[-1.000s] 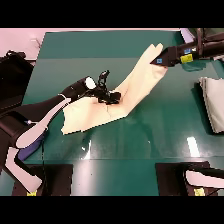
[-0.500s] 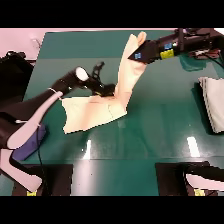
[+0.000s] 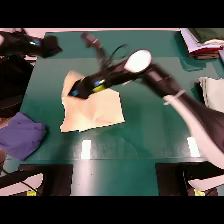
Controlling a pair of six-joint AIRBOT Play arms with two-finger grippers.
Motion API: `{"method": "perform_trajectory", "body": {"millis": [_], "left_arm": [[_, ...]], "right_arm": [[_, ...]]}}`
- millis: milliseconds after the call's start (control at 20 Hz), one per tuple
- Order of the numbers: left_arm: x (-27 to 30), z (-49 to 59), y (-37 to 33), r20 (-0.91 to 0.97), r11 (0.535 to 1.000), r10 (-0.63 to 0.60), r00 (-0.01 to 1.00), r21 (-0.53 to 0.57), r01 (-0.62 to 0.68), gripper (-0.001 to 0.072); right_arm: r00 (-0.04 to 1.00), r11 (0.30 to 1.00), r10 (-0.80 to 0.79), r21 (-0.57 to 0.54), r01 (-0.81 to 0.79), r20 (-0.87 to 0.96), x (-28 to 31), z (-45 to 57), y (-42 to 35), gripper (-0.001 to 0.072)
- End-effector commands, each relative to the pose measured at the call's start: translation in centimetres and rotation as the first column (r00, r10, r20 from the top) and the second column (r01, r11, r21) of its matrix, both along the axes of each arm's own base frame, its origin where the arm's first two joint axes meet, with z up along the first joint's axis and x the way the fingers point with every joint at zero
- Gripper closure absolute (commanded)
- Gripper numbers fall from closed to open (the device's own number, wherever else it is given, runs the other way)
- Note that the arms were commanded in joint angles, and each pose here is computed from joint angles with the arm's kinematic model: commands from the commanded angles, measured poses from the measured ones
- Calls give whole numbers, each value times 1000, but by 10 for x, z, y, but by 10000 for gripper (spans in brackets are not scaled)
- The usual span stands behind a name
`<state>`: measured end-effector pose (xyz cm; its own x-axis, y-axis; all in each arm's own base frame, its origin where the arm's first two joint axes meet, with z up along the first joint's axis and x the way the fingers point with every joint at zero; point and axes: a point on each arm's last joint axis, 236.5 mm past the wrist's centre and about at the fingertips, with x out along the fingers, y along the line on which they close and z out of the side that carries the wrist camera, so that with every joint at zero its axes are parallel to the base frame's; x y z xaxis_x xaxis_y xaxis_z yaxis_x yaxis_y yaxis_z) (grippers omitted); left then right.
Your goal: Fold the shirts.
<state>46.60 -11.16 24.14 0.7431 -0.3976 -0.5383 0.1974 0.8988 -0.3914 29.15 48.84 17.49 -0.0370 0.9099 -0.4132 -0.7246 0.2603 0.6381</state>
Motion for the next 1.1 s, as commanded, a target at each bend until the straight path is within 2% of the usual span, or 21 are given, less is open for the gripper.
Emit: {"method": "perform_trajectory", "body": {"millis": [0,100,150,250,400,450,500,550,600,750,1050], "left_arm": [[-22,39,41,81,996,76,994,48,-81,681],[-27,33,41,53,995,68,996,63,-71,681],[-29,30,40,40,996,61,997,68,-64,681],[-30,27,39,31,996,54,998,73,-57,681],[-30,28,37,30,997,50,998,65,-52,681],[-30,28,37,29,997,50,998,65,-52,681],[-29,26,36,26,997,48,998,61,-50,681],[-28,24,35,20,997,46,999,55,-47,681],[-26,22,33,14,998,43,999,48,-44,681],[-22,9,20,-9,999,3,1000,52,-2,681],[-20,-1,-25,-4,993,-104,995,63,104,681]], "right_arm": [[996,998,65,20,-65,-52,-16,-37,49,328],[997,998,62,-27,-63,-40,1,-42,29,349],[999,995,29,-94,-32,-36,16,-54,9,348],[996,967,-84,-243,74,-33,52,-85,-54,349],[954,891,-280,-399,217,-107,81,-133,-161,348],[928,860,-344,-443,251,-141,82,-152,-195,321],[899,839,-397,-471,274,-184,79,-169,-221,207],[865,819,-446,-495,291,-229,75,-186,-243,147],[840,807,-473,-513,292,-265,69,-200,-255,146],[779,818,-504,-494,293,-372,57,-227,-246,144],[781,917,-362,-343,202,-509,49,-243,-144,145]]}}
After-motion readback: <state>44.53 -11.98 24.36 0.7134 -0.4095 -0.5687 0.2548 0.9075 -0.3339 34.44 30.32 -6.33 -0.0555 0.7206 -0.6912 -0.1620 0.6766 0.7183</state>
